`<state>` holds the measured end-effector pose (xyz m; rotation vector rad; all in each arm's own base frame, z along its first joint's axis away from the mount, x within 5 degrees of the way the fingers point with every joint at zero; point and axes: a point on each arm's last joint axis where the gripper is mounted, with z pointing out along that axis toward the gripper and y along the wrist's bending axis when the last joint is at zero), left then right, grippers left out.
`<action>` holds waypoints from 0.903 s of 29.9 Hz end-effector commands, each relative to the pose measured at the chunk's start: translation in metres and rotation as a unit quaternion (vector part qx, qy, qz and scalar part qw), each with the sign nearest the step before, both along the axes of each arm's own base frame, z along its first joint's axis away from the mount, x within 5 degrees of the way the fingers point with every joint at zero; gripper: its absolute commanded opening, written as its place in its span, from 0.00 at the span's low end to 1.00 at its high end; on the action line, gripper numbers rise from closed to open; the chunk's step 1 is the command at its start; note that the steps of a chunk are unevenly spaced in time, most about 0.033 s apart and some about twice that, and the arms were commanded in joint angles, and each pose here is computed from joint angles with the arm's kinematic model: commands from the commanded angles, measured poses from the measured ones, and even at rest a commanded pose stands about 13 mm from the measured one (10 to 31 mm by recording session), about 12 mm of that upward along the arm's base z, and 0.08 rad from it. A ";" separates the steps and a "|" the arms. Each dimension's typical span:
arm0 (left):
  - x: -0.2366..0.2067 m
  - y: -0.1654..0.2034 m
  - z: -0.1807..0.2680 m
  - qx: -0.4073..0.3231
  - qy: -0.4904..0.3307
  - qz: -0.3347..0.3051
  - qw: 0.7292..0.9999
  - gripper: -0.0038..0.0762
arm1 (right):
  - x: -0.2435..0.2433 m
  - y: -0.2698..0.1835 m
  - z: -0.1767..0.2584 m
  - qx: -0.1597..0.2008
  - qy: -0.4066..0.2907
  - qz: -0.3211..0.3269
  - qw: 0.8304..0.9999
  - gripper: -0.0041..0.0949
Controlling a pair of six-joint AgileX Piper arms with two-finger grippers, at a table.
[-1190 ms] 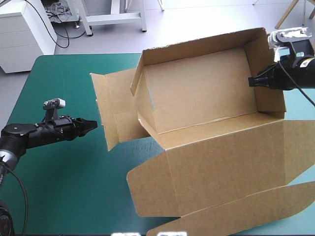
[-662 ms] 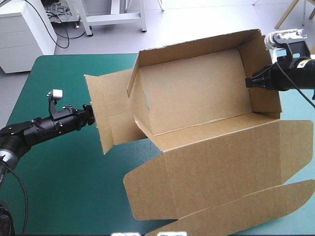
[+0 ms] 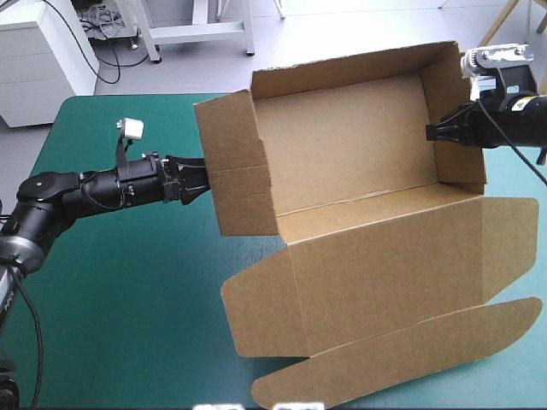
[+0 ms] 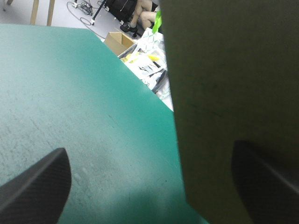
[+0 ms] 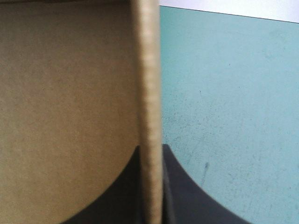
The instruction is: Fold the box
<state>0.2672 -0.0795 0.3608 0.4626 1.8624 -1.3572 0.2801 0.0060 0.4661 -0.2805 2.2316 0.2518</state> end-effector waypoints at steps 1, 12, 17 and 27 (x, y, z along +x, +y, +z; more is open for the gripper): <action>-0.019 -0.010 0.037 -0.065 -0.044 -0.060 0.995 0.86 | -0.004 0.001 0.020 0.025 -0.062 -0.015 0.998 0.02; -0.025 -0.028 0.055 -0.098 -0.073 -0.092 0.988 0.86 | -0.001 0.015 0.024 0.028 -0.086 -0.007 0.996 0.03; -0.029 -0.036 0.064 -0.098 -0.089 -0.110 0.985 0.86 | 0.001 0.035 0.027 0.025 -0.109 -0.010 0.994 0.03; -0.010 -0.030 0.072 -0.011 -0.069 0.006 0.998 0.86 | 0.000 0.063 0.034 0.010 -0.160 -0.014 0.987 0.03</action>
